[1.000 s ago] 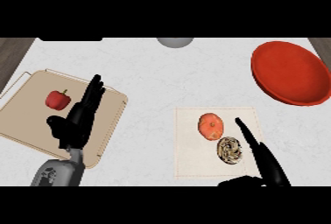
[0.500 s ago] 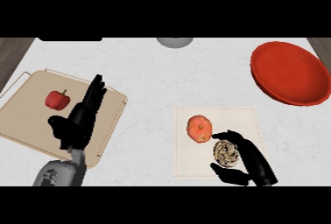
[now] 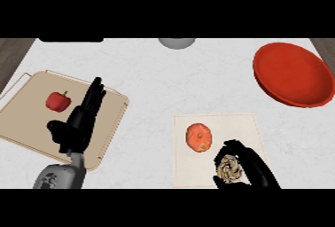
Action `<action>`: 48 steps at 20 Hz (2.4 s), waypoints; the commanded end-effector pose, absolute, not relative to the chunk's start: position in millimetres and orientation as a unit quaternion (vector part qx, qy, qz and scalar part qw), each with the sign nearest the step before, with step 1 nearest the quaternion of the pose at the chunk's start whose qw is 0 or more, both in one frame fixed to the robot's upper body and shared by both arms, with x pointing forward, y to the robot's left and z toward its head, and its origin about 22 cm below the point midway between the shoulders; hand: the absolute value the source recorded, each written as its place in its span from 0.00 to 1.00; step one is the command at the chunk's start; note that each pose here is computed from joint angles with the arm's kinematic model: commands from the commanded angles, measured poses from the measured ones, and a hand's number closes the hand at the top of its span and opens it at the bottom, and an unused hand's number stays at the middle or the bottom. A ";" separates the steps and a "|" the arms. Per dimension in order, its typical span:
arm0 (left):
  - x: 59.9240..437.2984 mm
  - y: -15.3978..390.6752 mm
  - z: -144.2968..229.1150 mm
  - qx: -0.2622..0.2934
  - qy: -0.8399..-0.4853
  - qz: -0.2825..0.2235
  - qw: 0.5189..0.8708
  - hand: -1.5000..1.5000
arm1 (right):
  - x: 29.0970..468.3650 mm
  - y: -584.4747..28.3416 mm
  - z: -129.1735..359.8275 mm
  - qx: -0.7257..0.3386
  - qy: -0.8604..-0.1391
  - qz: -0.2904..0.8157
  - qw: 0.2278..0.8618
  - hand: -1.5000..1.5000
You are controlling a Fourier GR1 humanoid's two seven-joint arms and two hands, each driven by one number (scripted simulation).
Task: Pick the cupcake from the placemat and place it in the bowl
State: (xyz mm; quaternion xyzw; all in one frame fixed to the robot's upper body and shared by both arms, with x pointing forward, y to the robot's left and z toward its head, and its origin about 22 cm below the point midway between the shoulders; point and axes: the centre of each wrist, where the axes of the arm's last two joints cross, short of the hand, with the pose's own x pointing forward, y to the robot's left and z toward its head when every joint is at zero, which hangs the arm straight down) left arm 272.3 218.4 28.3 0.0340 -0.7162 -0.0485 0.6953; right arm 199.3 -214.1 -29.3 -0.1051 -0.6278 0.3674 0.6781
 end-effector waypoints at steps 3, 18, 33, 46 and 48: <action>272.9 214.4 29.9 0.028 -0.716 -0.051 0.696 0.50 | 206.1 -279.9 -4.0 0.016 -0.653 0.428 0.624 1.00; 269.6 211.4 29.0 0.036 -0.714 -0.046 0.697 0.50 | 188.9 -380.5 119.0 0.054 -0.829 0.367 0.419 1.00; 272.1 211.2 15.4 0.026 -0.718 -0.051 0.694 0.50 | 217.9 -373.4 245.3 -0.076 -0.828 0.318 0.455 1.00; 272.7 218.5 22.6 0.010 -0.718 -0.066 0.693 0.50 | 302.8 -359.9 264.8 -0.272 -0.763 0.370 0.455 1.00; 280.6 208.7 34.3 0.021 -0.720 -0.059 0.691 0.50 | 313.7 -375.3 218.7 -0.260 -0.764 0.383 0.450 1.00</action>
